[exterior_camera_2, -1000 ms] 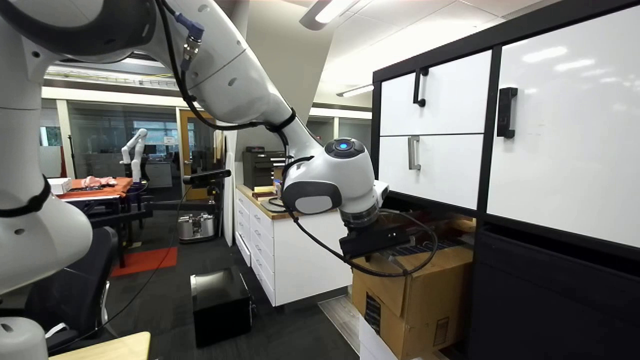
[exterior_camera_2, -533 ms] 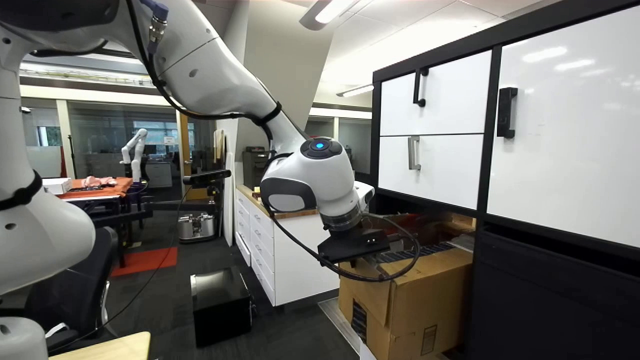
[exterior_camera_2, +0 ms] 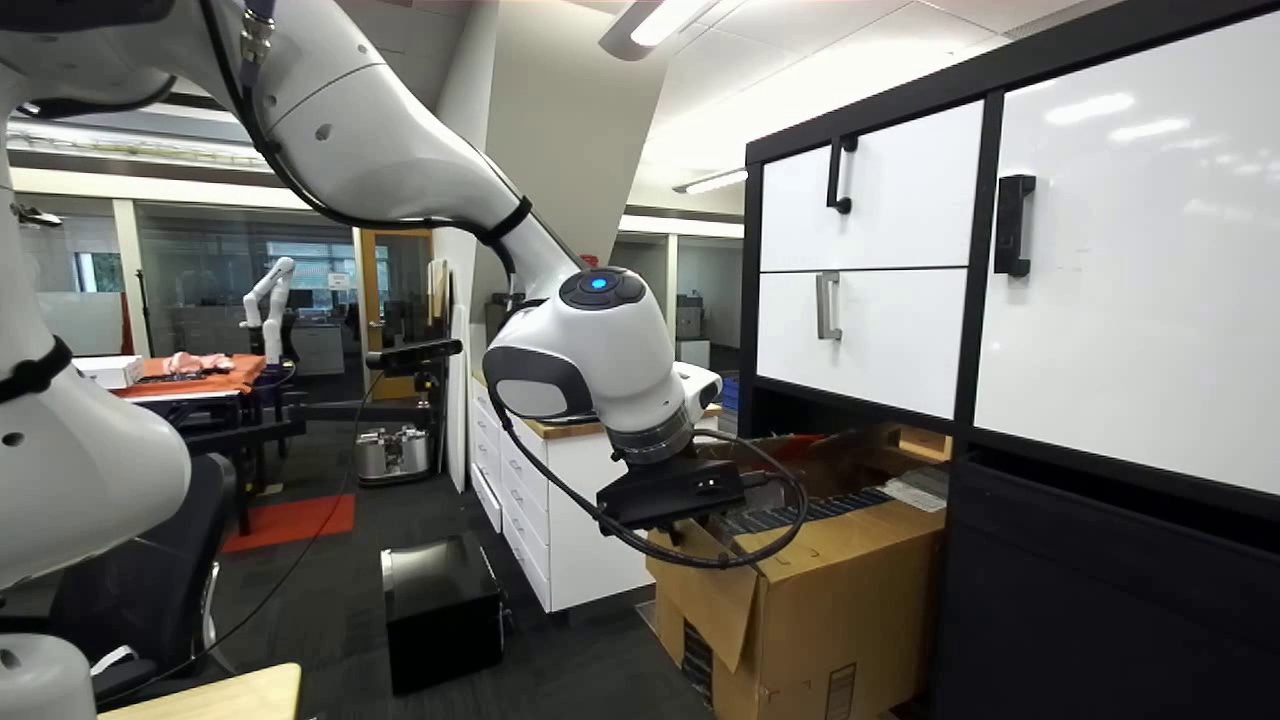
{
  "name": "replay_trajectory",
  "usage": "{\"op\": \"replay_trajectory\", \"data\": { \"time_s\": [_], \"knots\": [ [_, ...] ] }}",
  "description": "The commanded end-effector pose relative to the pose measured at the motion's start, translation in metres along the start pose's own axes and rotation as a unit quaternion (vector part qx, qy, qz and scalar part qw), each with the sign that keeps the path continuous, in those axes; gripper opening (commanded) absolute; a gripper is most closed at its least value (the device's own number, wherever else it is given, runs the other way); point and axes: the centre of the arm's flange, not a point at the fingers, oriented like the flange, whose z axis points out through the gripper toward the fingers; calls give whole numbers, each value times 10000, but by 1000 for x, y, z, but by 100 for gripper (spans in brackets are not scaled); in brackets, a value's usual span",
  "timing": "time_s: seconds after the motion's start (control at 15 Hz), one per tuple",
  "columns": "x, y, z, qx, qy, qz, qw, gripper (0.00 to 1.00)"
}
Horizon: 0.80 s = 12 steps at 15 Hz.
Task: Pull out the brown box from underneath the cabinet
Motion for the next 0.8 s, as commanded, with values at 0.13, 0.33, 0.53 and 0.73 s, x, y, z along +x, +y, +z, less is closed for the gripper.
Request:
{"op": "replay_trajectory", "data": {
  "time_s": [0.13, 0.33, 0.53, 0.73],
  "knots": [
    [19, -7, -37, -327, -40, -129, 9994, 75],
    [33, -6, -46, -351, -108, -192, 9991, 94],
    [48, -6, -52, -173, -234, -45, 9996, 100],
    [64, -4, -56, 37, -544, 390, 9977, 100]
  ]
}}
